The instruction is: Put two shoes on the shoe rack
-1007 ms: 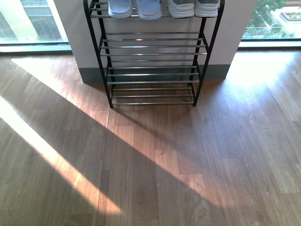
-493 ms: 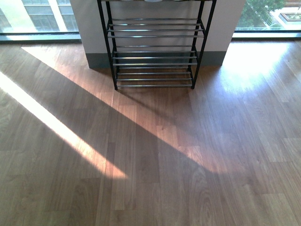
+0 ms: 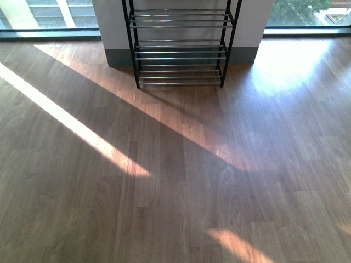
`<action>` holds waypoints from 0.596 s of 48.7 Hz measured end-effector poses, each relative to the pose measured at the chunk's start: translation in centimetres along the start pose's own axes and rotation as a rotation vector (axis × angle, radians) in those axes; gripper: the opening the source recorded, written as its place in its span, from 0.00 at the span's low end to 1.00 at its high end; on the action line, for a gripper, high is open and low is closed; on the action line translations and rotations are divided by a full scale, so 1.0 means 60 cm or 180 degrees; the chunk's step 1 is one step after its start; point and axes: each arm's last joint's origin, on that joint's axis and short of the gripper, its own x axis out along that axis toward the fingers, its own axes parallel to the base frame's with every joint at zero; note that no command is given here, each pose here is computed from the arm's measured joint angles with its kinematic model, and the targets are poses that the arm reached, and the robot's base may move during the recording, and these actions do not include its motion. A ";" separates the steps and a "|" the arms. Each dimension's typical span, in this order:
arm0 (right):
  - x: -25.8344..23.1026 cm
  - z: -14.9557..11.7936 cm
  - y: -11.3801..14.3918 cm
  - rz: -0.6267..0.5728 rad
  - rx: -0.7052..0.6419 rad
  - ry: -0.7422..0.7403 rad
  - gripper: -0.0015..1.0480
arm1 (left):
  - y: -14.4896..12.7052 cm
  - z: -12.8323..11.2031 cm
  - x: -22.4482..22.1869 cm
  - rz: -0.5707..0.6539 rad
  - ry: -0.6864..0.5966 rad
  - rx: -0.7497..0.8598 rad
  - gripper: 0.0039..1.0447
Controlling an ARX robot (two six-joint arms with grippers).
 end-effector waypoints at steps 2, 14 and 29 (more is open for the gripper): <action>0.000 0.000 0.000 0.0004 0.0000 0.0000 0.91 | 0.000 0.000 0.000 0.0000 0.0000 -0.0001 0.91; 0.000 0.000 0.000 0.0007 0.0000 -0.0001 0.91 | 0.000 0.000 0.000 0.0000 0.0000 -0.0001 0.91; 0.000 0.000 0.000 0.0004 0.0000 -0.0002 0.91 | 0.000 0.000 0.000 0.0001 0.0000 0.0000 0.91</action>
